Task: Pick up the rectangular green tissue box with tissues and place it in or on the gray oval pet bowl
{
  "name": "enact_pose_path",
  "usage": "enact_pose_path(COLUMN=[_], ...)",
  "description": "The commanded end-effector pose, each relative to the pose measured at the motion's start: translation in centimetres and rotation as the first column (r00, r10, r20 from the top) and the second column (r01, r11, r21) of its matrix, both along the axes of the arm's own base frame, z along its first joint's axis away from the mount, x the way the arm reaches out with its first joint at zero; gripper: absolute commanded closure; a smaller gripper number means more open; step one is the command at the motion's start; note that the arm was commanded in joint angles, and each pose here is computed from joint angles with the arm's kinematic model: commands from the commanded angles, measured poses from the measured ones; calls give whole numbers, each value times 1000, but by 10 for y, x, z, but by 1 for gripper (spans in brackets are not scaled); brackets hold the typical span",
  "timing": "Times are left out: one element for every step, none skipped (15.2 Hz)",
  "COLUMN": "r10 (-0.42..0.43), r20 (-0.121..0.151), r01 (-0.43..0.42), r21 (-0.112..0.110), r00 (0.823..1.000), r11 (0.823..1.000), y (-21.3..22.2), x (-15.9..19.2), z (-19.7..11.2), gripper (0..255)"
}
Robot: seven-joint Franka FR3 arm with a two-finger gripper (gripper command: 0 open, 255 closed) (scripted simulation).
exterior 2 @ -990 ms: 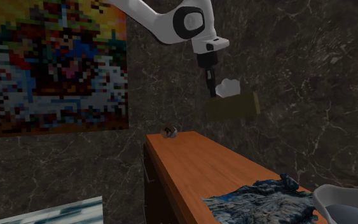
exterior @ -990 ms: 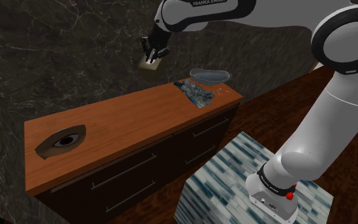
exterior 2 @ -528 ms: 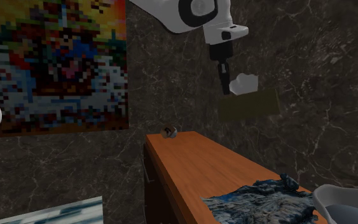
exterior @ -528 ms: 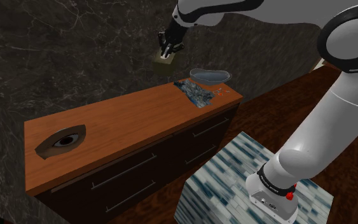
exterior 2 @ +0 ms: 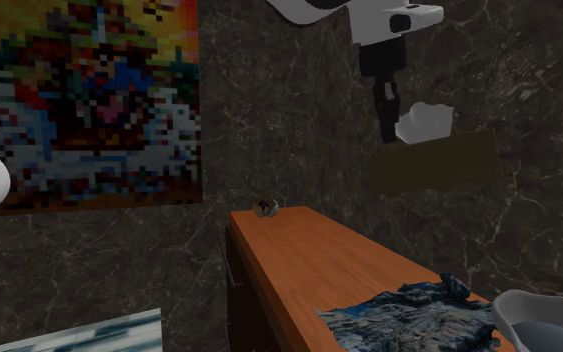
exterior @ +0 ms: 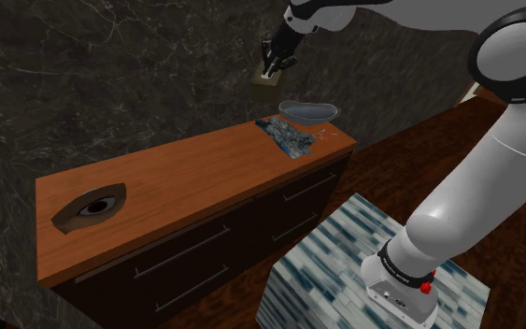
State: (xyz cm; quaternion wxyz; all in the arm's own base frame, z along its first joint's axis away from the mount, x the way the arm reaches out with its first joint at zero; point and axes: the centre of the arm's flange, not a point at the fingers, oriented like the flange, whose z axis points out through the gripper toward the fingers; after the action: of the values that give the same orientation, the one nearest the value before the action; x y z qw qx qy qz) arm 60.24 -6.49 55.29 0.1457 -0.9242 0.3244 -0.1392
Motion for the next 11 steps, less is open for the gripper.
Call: enact_pose_path(r10=[1, 1, 1, 1, 1, 1, 1, 1, 1, 1, 1], r20=[1, 1, 1, 1, 1, 1, 1, 1, 1, 1, 1], r01=[-1, -1, -1, -1, -1, -1, -1, -1, -1, -1, -1], r21=[0, 0, 0, 0, 0, 0, 0, 0, 0, 0, 0], r00=[1000, 1000, 1000, 1000, 1000, 1000, 1000, 1000, 1000, 1000, 1000], r11=[1000, 1000, 1000, 1000, 1000, 1000, 1000, 1000, 1000, 1000, 1000], y=[-28, -41, -54, -68, -81, -94, -107, -120, -133, -146, -159], x=[-3, -4, -5, -7, -8, -9, -10, -12, -13, -14, -15], z=[1, 2, 3, 4, 6, 7, 8, 10, 11, 12, 13], gripper=[255, 255, 255, 255, 255, 255, 255, 255, 255, 255, 255])
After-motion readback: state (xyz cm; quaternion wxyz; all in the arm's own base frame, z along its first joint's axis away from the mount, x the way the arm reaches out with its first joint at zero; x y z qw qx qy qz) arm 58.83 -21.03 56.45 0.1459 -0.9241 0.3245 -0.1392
